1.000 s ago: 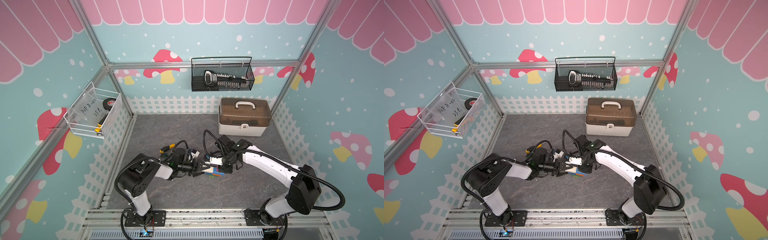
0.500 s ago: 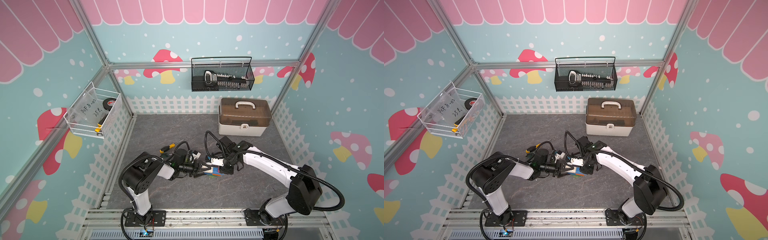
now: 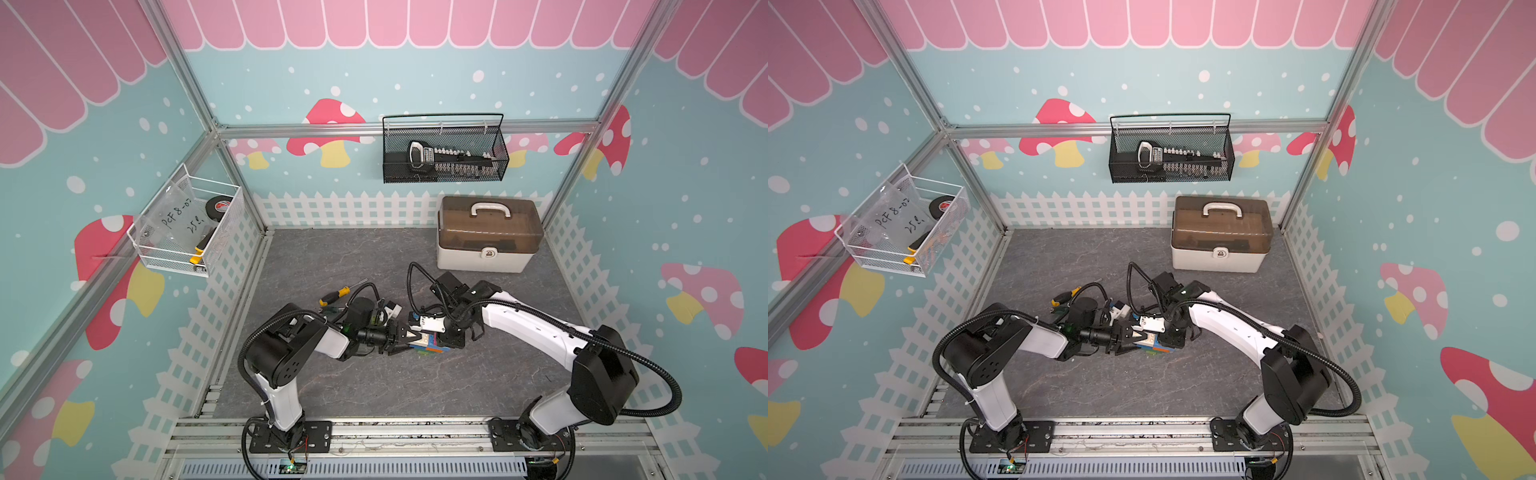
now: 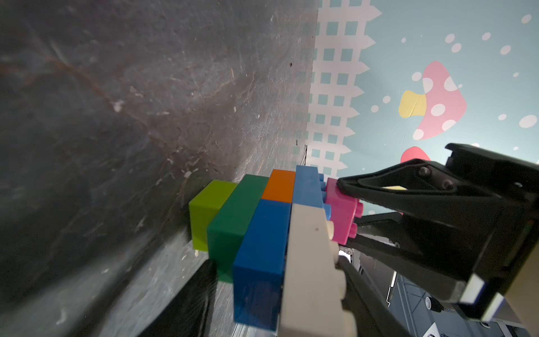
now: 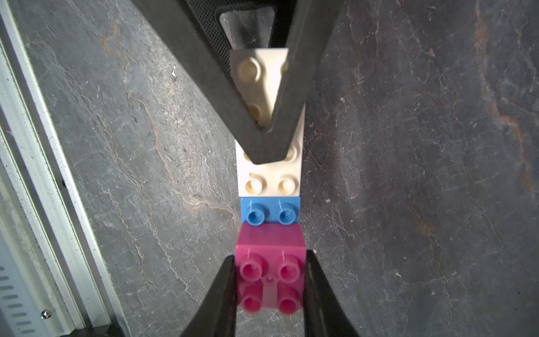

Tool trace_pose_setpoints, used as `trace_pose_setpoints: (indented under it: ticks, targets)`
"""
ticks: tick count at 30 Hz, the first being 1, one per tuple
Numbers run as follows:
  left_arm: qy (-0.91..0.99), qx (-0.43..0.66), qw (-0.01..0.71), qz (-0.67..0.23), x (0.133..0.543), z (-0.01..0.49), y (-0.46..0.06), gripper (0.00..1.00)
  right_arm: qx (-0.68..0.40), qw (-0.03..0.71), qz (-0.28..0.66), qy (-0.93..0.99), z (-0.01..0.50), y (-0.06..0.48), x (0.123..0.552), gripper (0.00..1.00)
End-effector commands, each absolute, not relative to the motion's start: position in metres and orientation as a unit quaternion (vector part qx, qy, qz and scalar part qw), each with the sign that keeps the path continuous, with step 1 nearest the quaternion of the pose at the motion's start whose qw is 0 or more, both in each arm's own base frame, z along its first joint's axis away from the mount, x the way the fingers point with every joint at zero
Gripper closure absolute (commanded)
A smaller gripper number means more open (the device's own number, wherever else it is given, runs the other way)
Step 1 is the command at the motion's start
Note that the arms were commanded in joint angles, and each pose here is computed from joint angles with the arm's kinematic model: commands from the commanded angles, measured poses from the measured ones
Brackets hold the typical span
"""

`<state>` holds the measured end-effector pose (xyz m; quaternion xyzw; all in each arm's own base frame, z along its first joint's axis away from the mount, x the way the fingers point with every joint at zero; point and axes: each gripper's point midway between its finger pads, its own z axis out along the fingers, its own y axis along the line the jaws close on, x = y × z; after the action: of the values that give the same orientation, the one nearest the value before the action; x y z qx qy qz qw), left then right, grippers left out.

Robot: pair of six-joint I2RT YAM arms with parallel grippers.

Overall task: Assemble a heart with lego
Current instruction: Assemble the lego brick with the lego brick.

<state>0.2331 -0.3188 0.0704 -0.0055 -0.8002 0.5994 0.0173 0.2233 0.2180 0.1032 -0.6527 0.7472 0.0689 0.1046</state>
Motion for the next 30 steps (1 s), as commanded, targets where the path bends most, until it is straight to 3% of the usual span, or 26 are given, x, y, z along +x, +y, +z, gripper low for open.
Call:
trace_pose_setpoints:
  ticks: [1, 30]
  targets:
    - [-0.802, -0.005, 0.02, 0.596, 0.234, 0.067, -0.32, 0.4, -0.659, 0.089, 0.074, 0.743, 0.099, 0.212, 0.218, 0.91]
    - [-0.805, -0.016, 0.028, 0.593, 0.235, 0.062, -0.311, 0.42, -0.678, 0.078, 0.097, 0.725, 0.108, 0.217, 0.227, 0.9]
